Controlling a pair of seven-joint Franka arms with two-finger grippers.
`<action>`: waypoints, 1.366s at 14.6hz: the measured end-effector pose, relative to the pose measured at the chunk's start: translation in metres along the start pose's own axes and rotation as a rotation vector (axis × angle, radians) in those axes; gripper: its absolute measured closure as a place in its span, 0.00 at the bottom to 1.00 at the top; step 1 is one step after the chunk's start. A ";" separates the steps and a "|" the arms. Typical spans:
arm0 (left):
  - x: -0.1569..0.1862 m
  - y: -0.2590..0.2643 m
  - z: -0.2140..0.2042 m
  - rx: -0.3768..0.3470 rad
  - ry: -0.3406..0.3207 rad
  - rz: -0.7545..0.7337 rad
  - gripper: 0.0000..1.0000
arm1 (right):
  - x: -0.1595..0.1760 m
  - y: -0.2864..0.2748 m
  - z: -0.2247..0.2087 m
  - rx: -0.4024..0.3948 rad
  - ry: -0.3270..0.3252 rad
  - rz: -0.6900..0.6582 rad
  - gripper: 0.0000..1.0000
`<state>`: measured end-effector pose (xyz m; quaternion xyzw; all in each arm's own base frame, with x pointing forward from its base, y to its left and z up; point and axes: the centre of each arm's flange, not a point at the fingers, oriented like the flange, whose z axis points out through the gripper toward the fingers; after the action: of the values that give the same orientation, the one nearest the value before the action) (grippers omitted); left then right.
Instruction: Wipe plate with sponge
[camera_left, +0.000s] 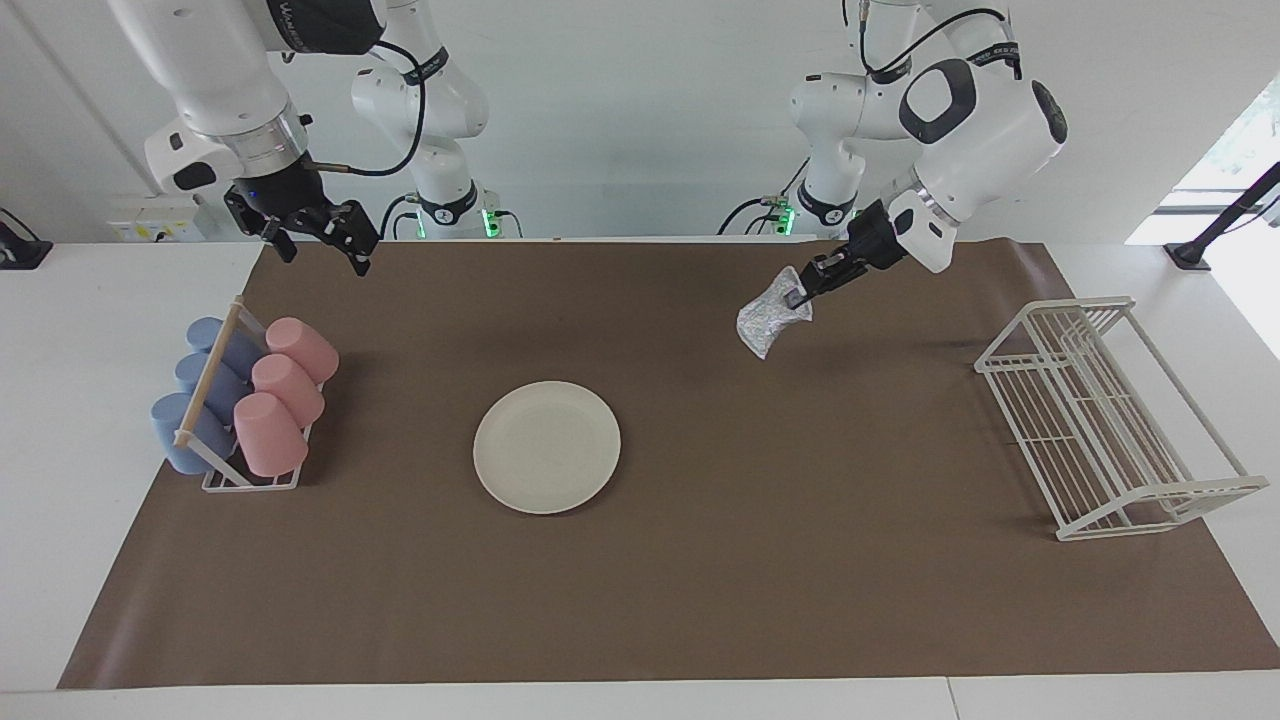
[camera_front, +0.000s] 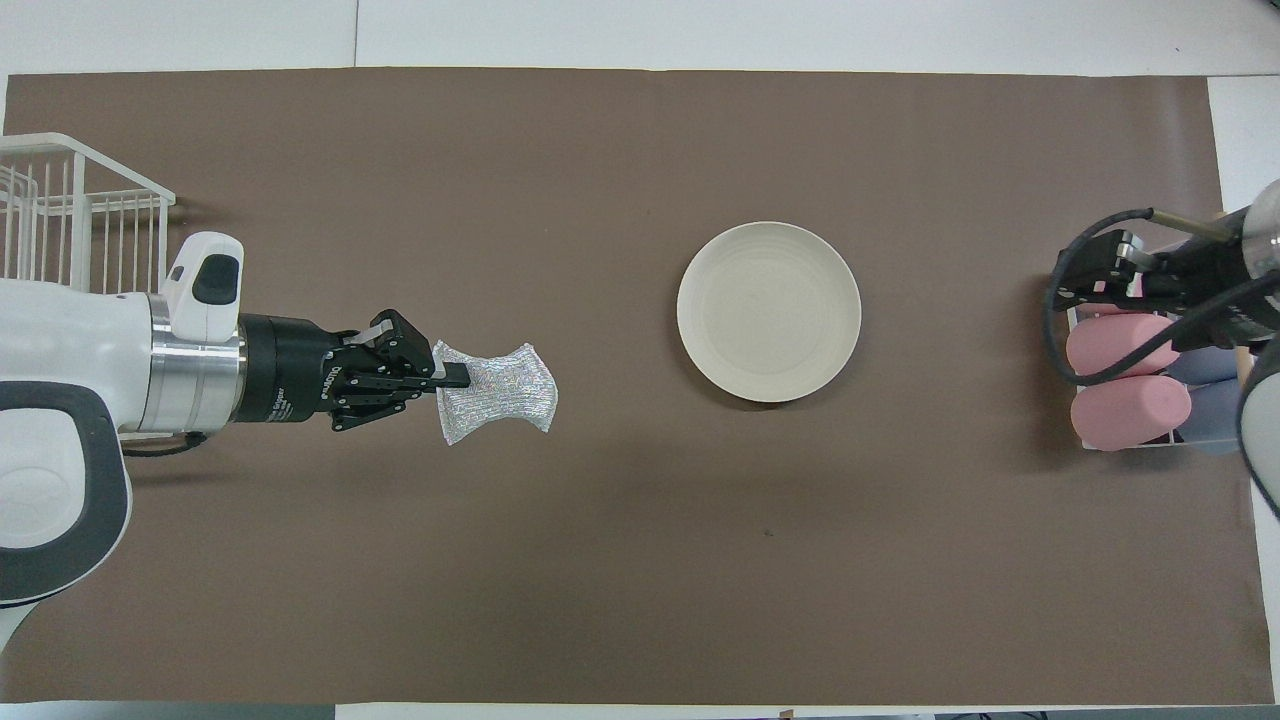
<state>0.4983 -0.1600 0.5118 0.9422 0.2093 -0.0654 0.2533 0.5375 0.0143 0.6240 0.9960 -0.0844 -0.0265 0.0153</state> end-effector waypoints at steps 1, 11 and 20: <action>0.004 -0.003 -0.002 0.058 0.029 0.022 0.96 | 0.001 0.004 0.000 0.000 -0.001 -0.046 0.00; 0.039 -0.030 -0.038 0.761 0.321 0.274 0.96 | 0.006 0.030 -0.005 0.012 0.007 -0.207 0.00; 0.112 -0.023 -0.039 1.418 0.498 0.383 0.96 | 0.007 0.048 -0.003 0.015 -0.012 -0.179 0.00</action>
<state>0.5903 -0.0815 0.5098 0.8857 0.0016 0.0751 -0.4581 0.5362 -0.0339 0.6284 0.9994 0.0046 -0.0332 0.0047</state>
